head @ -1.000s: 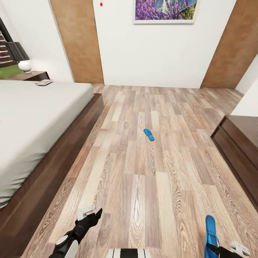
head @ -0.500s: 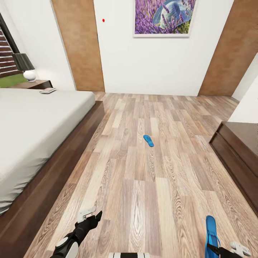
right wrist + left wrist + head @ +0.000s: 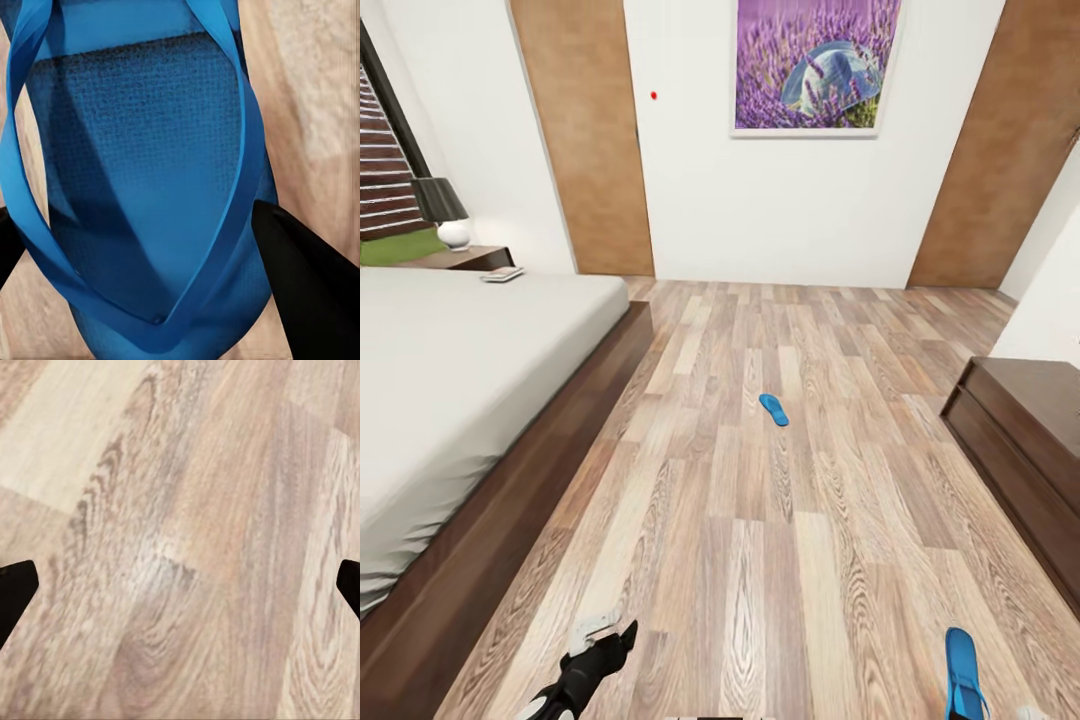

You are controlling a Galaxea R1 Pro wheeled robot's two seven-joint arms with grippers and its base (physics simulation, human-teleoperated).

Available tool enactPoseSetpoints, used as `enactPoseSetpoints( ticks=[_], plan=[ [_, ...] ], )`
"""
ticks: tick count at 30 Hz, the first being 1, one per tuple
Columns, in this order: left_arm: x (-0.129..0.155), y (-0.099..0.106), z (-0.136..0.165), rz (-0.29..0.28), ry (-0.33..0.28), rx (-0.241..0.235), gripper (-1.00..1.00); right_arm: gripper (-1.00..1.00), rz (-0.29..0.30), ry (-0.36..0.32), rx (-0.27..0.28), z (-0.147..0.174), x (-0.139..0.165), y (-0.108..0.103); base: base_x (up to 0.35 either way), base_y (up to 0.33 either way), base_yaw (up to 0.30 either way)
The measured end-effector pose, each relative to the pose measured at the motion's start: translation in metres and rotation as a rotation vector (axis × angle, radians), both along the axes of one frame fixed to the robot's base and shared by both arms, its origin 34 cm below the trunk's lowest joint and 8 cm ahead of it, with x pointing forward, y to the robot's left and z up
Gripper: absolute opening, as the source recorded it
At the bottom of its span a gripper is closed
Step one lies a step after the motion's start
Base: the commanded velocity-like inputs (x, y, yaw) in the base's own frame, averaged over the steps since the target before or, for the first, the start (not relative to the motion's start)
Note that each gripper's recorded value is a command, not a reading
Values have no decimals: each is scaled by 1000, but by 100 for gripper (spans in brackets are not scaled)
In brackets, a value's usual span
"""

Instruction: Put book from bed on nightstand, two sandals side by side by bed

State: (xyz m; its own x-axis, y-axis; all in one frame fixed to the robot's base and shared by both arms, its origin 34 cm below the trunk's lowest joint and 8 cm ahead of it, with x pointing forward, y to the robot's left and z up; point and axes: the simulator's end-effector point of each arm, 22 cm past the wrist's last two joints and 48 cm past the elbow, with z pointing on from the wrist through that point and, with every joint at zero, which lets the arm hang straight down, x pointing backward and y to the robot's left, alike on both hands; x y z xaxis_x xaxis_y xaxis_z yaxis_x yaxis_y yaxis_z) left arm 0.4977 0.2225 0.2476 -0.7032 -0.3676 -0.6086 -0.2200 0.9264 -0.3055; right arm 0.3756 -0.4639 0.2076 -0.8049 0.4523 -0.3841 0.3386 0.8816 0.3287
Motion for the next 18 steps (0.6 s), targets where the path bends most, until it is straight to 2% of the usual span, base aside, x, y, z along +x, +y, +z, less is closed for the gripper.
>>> enactPoseSetpoints(
  ticks=[5, 7, 9, 12, 18],
  plan=[
    [-7, 9, -4, 23, -19, 25, 100, -100, -10, -7, -5, 4, 0, -1, 0, 0, 0],
    [-12, 11, -6, 28, -17, 31, 100, -100, -22, -1, -27, 4, 0, -6, 0, 0, 0],
    [-16, 13, -8, 30, -12, 35, 100, -100, -47, 22, -79, 2, -4, -19, 0, 0, 0],
    [-16, 13, -5, 30, -18, 36, 100, -100, -72, 37, -127, 3, -5, -30, 0, 0, 0],
    [-11, 13, 4, 31, -41, 36, 100, -100, -84, 26, -145, 9, -1, -35, 0, 0, 0]
  ],
)
